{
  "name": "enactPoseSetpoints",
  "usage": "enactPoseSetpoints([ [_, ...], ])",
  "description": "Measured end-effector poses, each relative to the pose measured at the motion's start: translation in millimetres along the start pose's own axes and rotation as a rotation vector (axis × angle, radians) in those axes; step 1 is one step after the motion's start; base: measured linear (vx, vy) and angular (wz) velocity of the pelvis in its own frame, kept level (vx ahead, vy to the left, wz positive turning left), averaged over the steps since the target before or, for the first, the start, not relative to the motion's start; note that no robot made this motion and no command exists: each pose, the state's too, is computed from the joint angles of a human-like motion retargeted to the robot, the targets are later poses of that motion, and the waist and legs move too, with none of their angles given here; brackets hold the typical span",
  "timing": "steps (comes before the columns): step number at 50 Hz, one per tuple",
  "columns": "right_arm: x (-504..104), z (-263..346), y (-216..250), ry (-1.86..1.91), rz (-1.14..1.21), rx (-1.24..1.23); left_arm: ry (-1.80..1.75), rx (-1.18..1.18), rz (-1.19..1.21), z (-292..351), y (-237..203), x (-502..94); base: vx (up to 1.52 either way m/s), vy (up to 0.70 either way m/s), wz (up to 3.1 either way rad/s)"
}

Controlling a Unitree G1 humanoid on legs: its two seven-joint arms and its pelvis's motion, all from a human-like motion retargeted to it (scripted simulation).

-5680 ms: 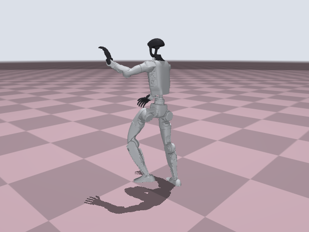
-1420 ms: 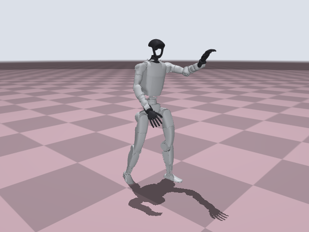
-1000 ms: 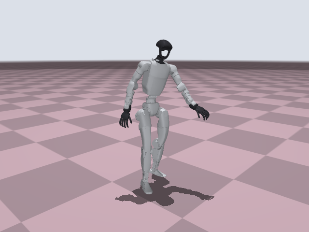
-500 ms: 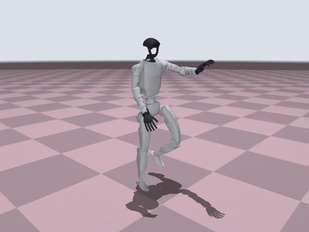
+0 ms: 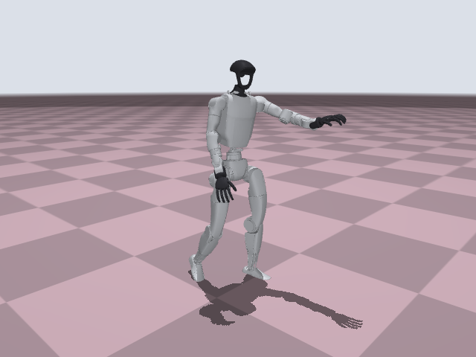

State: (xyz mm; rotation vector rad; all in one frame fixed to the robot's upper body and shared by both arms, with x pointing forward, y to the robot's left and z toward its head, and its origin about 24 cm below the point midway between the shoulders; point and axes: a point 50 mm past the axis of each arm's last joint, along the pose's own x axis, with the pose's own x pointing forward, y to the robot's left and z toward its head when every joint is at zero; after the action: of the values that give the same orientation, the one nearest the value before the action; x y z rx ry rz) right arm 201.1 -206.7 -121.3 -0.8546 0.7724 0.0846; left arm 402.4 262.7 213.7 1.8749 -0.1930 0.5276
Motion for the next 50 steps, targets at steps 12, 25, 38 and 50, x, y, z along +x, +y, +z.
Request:
enactPoseSetpoints([
  [12,-42,-88,34,0.208,0.142,0.013,-0.040,0.152,-0.680,10,-149,-148,0.42,0.11,0.07],
  [25,-44,-120,5,0.353,0.068,0.011,-0.118,0.075,-0.650,36,-147,-148,0.53,-0.07,0.56],
  [38,10,1,-71,-0.013,-0.228,0.179,-0.189,-0.161,0.016,24,-10,-31,0.47,-0.07,-0.28],
  [50,18,63,-55,-0.175,-0.100,-0.041,-0.146,-0.107,0.546,-16,155,22,0.43,0.07,-0.51],
])
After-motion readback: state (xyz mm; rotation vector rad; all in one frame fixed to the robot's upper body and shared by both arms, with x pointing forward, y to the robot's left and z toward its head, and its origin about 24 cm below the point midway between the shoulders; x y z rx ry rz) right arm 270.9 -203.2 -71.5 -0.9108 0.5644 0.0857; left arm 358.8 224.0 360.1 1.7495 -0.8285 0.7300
